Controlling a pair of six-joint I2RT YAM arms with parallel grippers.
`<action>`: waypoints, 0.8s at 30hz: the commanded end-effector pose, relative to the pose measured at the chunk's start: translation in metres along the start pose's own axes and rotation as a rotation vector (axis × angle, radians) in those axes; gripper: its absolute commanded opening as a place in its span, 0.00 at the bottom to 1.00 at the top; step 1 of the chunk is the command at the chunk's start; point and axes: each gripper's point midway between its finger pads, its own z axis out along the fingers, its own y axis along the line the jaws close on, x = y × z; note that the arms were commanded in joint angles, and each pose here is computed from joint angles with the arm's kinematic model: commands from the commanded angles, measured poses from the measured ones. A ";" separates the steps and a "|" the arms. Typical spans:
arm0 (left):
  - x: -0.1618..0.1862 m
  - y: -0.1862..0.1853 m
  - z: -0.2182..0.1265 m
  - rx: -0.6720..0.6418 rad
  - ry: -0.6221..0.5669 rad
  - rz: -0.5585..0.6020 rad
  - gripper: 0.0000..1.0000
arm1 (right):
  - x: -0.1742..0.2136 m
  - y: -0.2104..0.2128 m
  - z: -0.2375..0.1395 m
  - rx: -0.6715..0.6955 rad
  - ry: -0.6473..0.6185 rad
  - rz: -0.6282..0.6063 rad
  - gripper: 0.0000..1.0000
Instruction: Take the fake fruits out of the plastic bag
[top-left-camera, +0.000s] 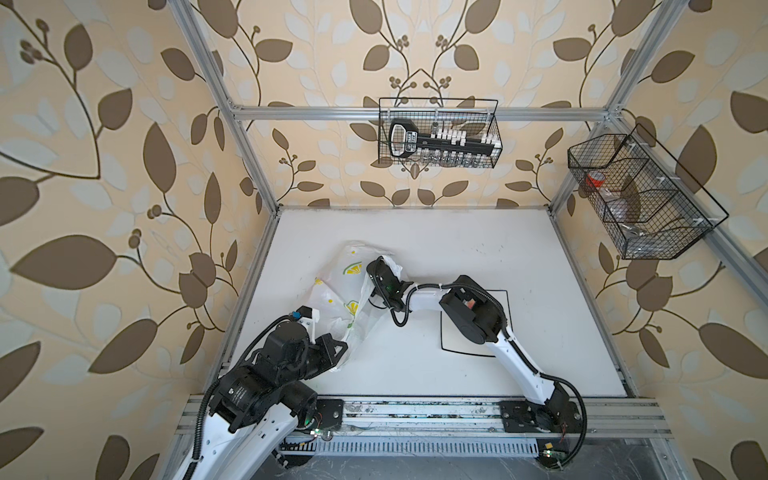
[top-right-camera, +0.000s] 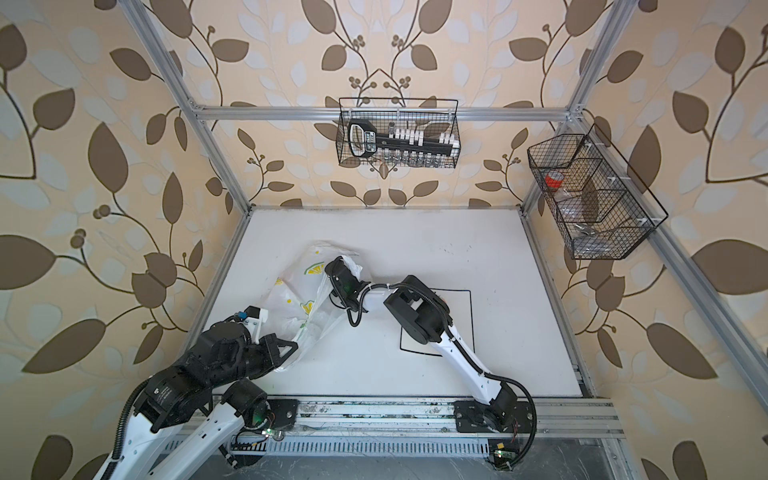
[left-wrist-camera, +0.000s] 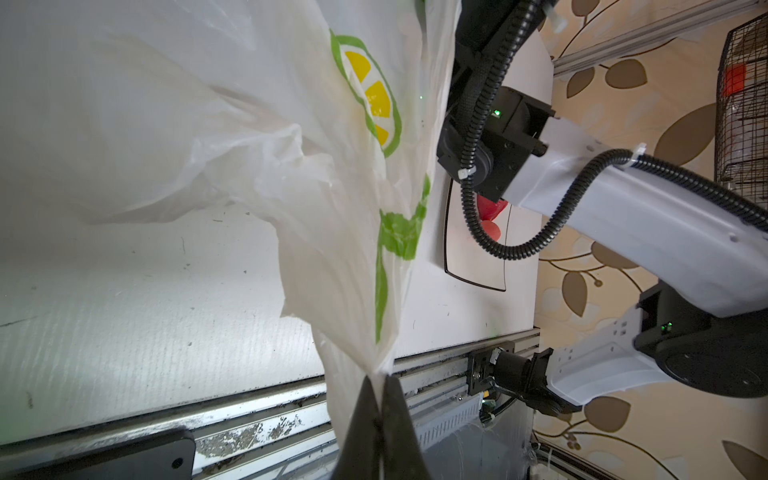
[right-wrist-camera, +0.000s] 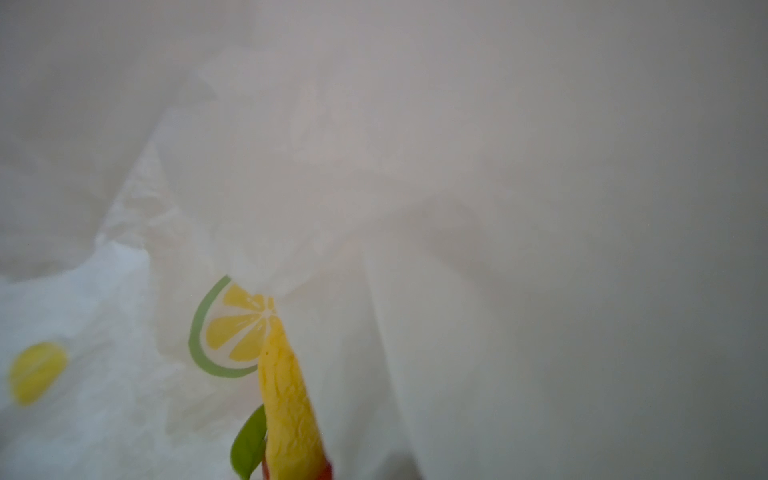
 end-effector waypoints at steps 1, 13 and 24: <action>-0.002 -0.003 -0.009 0.004 -0.021 0.019 0.00 | -0.012 0.015 -0.015 -0.042 -0.015 0.065 0.00; -0.024 -0.003 -0.010 -0.017 -0.136 -0.002 0.00 | -0.018 0.023 -0.065 -0.108 0.039 -0.001 0.01; -0.045 -0.017 -0.004 0.001 -0.205 0.033 0.00 | 0.003 0.008 -0.110 -0.047 0.159 -0.281 0.05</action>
